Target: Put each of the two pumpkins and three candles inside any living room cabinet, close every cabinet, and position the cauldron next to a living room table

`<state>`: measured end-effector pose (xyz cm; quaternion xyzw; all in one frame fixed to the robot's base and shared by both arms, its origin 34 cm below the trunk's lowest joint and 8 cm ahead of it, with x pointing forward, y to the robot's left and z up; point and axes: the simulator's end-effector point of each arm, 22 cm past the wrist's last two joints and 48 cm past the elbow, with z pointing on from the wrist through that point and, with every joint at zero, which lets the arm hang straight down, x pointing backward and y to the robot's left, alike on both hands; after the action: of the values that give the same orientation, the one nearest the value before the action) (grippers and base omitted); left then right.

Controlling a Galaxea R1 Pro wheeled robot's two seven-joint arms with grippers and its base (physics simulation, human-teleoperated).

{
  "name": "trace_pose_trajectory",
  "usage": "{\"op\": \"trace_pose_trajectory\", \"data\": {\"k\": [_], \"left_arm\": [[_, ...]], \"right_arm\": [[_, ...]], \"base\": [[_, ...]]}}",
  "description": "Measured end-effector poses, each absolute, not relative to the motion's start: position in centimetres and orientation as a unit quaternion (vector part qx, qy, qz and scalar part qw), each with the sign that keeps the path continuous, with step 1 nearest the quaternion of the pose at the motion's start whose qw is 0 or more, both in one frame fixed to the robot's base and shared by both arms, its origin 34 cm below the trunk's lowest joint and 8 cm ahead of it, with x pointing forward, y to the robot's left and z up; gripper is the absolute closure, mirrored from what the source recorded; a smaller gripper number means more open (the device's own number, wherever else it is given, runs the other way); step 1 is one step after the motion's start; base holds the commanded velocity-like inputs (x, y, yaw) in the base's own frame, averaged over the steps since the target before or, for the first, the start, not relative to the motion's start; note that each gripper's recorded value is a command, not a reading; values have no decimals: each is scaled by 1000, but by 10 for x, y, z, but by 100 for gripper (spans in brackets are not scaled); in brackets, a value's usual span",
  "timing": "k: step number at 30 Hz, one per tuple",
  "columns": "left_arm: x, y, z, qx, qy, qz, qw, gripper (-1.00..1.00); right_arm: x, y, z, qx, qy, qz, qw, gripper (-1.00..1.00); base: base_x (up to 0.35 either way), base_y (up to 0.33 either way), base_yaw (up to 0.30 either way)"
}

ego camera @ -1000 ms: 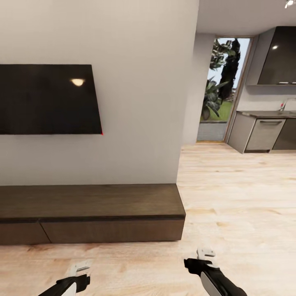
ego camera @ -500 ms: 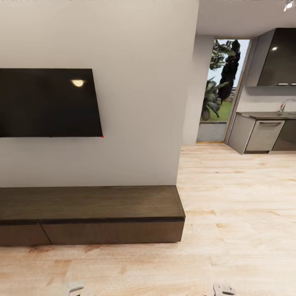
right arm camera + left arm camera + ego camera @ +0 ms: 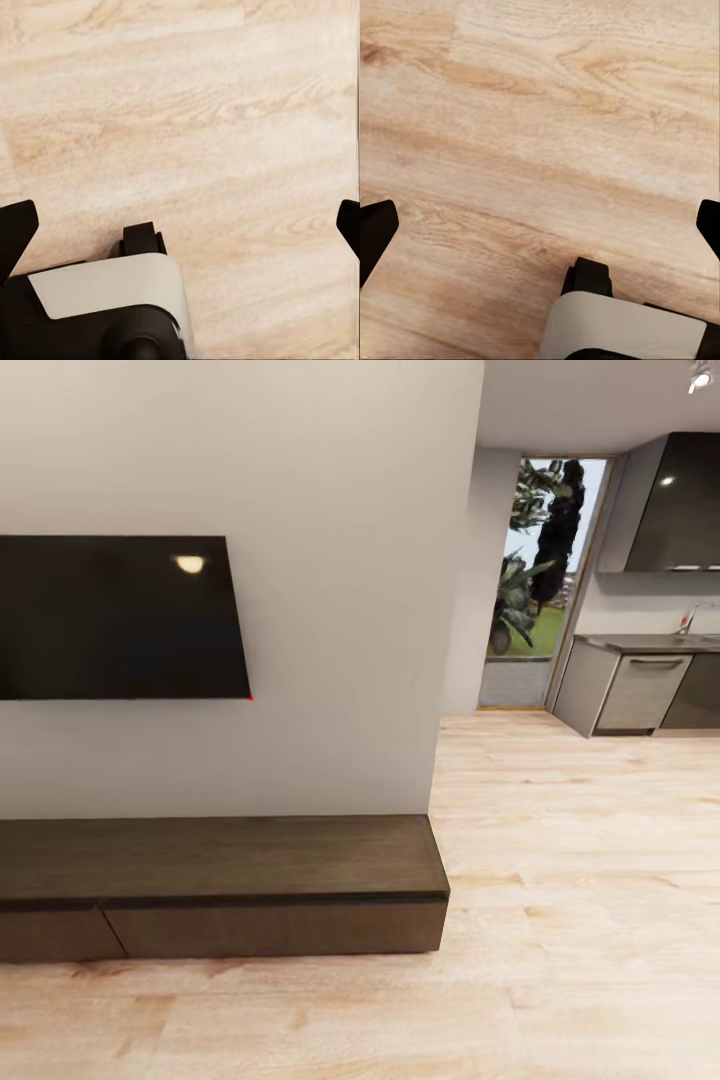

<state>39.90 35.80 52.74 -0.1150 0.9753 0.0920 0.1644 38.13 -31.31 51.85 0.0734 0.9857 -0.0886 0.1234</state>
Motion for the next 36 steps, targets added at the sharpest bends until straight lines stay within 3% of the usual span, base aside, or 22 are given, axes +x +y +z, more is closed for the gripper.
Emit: {"op": "trace_pose_trajectory", "data": {"k": [36], "left_arm": [[288, 340, 550, -73, 992, 71, 74, -100]], "right_arm": [[308, -332, 555, 68, 989, -116, 55, -100]], "base": [[0, 0, 0]]}}
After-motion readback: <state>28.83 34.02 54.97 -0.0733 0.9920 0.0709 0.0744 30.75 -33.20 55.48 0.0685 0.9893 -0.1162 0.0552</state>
